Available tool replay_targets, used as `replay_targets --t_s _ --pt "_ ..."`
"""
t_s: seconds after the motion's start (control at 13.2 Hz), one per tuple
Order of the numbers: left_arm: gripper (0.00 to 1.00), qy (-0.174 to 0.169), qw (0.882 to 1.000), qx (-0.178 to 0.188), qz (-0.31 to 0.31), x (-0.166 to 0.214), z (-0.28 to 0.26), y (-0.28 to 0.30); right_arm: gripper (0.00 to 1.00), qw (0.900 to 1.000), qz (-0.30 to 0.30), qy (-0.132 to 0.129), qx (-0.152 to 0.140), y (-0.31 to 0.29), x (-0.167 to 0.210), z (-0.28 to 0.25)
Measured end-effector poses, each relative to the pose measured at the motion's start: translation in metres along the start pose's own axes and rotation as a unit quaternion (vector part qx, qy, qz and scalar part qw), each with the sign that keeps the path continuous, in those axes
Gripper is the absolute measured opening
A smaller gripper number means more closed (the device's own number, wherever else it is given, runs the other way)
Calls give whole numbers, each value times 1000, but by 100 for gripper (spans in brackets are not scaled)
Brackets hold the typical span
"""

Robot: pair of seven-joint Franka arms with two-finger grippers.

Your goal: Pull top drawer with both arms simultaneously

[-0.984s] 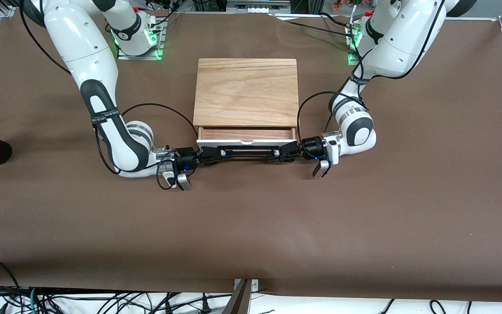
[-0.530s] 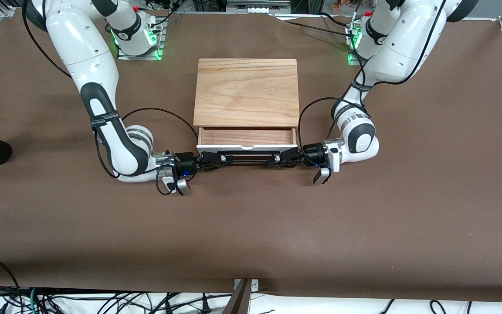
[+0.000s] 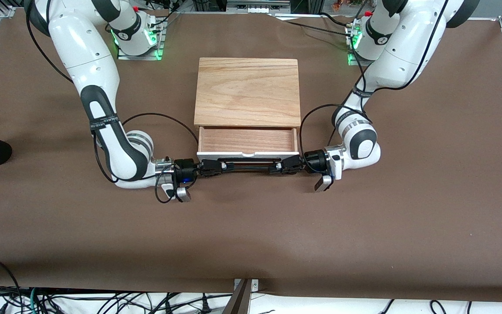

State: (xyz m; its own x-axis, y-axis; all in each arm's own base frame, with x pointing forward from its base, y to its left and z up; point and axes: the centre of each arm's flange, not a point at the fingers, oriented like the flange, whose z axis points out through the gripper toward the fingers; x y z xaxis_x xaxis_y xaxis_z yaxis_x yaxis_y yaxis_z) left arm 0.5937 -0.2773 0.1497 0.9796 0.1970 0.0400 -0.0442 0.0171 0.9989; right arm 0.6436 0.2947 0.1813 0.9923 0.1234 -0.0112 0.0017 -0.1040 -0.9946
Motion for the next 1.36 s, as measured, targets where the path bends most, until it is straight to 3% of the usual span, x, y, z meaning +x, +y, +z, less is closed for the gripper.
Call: replay_targets --t_s 0.3,1.36 --pt "18 -17 1000 9 -5 8 -3 4 18 1000 9 -4 -2 -3 4 3" --pt "18 -18 1000 10 -6 9 -4 3 18 1000 13 -6 -2 -4 6 4"
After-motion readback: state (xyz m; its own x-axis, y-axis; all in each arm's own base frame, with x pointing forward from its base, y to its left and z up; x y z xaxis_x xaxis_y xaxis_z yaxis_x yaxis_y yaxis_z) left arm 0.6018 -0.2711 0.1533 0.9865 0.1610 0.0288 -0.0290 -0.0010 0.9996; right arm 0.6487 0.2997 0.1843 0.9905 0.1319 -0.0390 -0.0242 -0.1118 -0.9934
